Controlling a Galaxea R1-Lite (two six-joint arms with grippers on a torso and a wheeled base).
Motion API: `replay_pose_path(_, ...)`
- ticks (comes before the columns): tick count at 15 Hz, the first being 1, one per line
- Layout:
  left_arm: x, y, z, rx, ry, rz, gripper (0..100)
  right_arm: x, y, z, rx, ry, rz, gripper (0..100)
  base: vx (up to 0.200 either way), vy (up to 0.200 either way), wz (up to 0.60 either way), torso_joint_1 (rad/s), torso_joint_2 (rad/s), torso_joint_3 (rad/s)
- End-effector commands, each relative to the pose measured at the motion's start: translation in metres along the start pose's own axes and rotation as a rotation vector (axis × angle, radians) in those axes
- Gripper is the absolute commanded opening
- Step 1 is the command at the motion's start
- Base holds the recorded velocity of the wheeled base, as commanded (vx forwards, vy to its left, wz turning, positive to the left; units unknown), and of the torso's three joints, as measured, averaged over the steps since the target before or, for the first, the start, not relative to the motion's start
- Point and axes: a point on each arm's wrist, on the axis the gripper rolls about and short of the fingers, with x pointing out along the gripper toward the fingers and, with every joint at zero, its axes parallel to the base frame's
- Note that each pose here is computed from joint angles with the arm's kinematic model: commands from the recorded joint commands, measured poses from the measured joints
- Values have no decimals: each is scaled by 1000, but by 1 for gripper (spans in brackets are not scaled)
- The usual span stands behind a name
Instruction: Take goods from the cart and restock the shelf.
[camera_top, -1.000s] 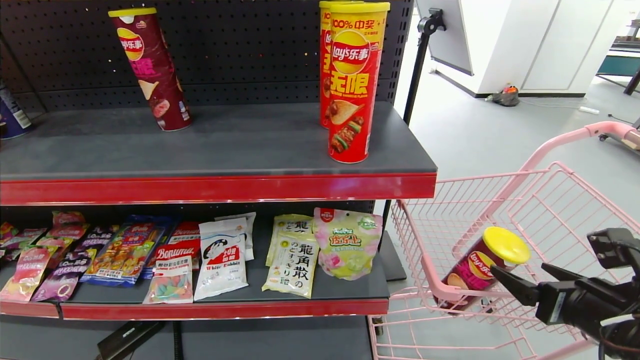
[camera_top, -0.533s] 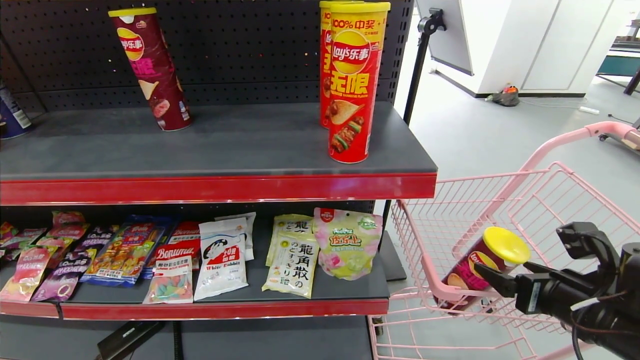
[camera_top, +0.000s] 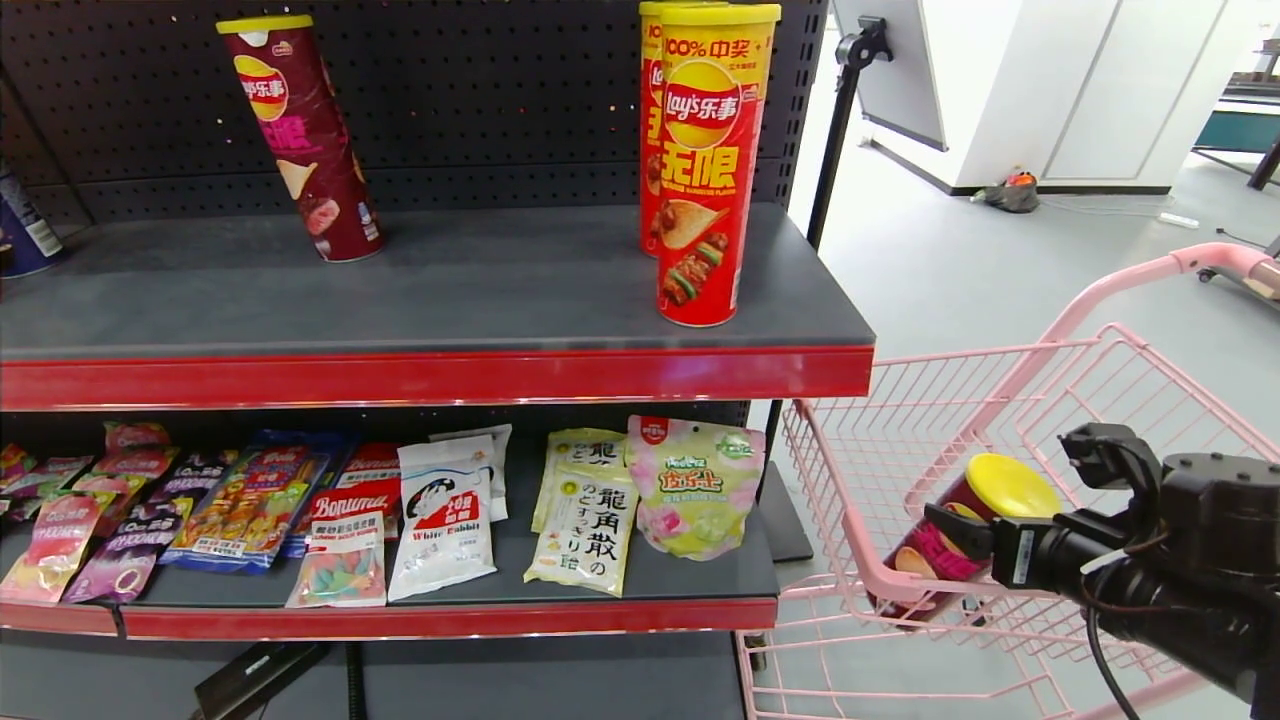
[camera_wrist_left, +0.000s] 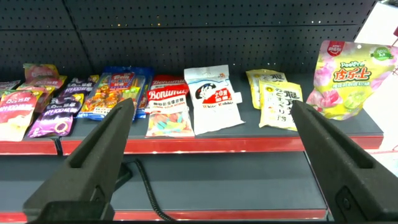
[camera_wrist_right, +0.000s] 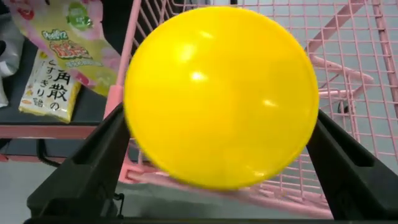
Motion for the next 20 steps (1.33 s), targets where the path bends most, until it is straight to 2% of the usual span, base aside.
replay_pose_path(1, 0, 0, 0, 0, 1, 0, 100, 9, -2, -3, 1, 24, -12, 100, 0, 0, 0, 0, 0, 0)
replay_pose_path(7, 0, 0, 0, 1, 1, 0, 100, 26, -1, -2, 2, 12, -8, 100, 0, 0, 0, 0, 0, 0)
replay_pose_path(8, 0, 0, 0, 0, 1, 0, 100, 27, -1, -4, 0, 15, -8, 0, 0, 0, 0, 0, 0, 0)
replay_pose_path(15, 0, 0, 0, 1, 1, 0, 100, 28, 2, -1, -7, -25, -6, 0, 0, 0, 0, 0, 0, 0)
replay_pose_path(17, 0, 0, 0, 1, 1, 0, 100, 22, 3, 17, -16, -134, -61, 0, 0, 0, 0, 0, 0, 0)
replay_pose_path(20, 0, 0, 0, 1, 1, 0, 100, 8, 5, 51, -88, -268, -75, 0, 0, 0, 0, 0, 0, 0)
